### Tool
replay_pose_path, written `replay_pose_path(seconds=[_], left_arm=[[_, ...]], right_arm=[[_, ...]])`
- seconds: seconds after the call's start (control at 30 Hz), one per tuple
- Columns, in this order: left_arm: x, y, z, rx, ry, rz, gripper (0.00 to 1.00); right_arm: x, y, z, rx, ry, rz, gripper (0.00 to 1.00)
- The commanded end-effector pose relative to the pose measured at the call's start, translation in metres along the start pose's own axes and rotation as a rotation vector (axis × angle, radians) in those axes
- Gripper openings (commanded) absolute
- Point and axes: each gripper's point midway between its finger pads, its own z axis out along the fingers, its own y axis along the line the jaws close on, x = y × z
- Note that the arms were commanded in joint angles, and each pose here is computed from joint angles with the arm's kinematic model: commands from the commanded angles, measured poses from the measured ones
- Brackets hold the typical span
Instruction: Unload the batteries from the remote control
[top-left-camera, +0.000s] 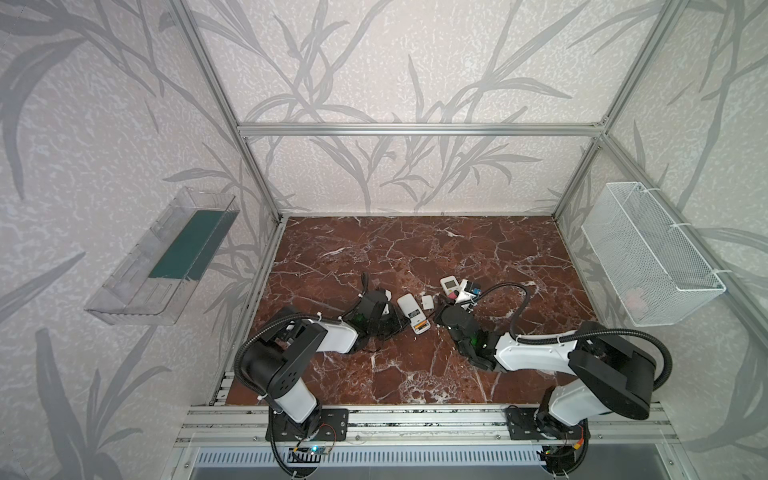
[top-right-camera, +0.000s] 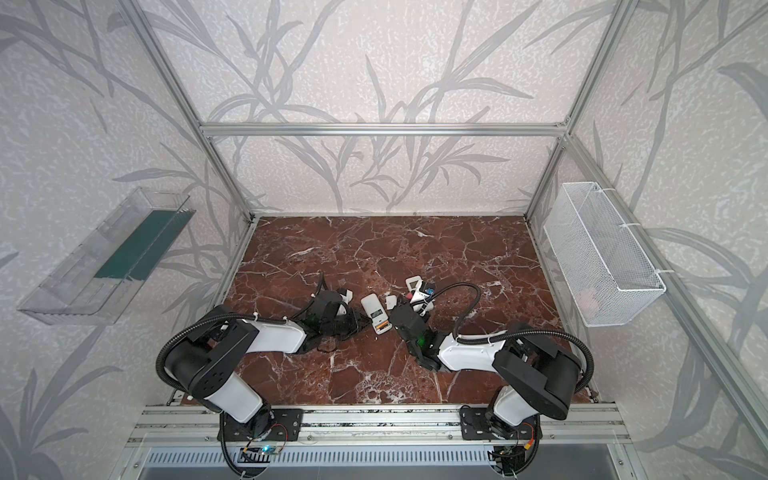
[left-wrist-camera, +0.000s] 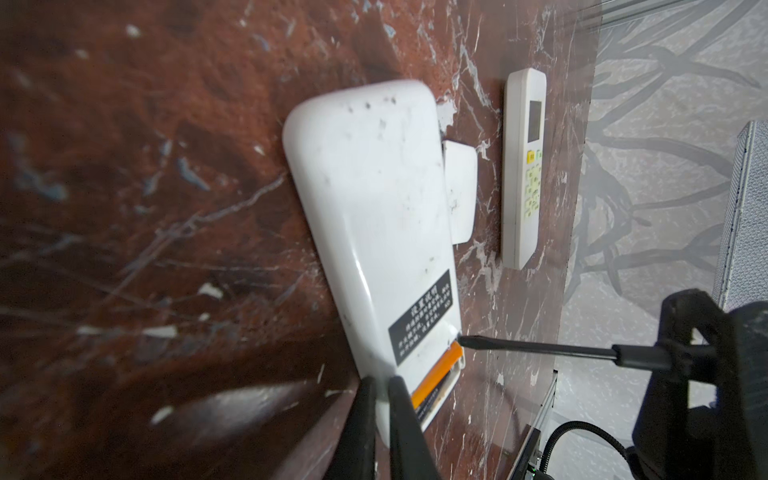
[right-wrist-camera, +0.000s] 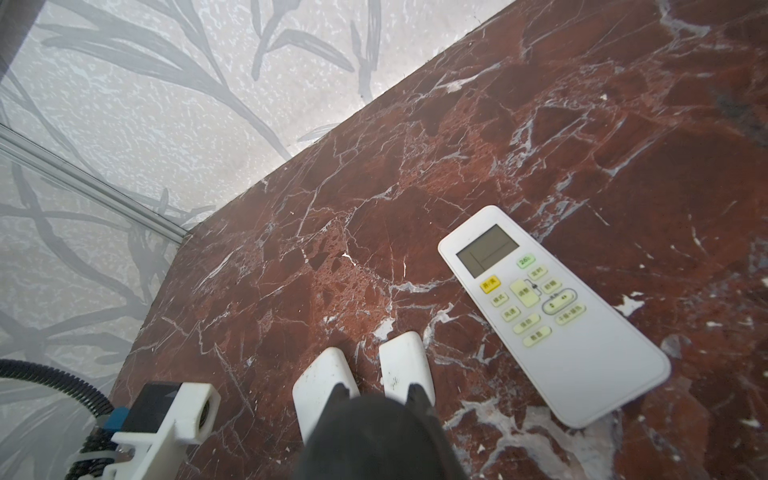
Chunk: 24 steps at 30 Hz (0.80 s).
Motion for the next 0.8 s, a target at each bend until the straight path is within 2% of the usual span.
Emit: replay_pose_path(seconds=[0.0,0.4,0.77], left_arm=[[0.036,0.063,0.004,-0.231,0.104,-0.056,0.09],[0.034,0.061,0.003,-0.226,0.100,-0.048,0.09],[0.031,0.057,0.002,-0.223,0.090,-0.030,0.09]], right_arm=[[-0.012,0.019,-0.007,-0.073,-0.017,0.042,0.00],[-0.018,0.017,-0.011,-0.073,-0.021,0.041,0.00],[-0.042,0.028,-0.018,-0.107,-0.046,-0.018,0.00]])
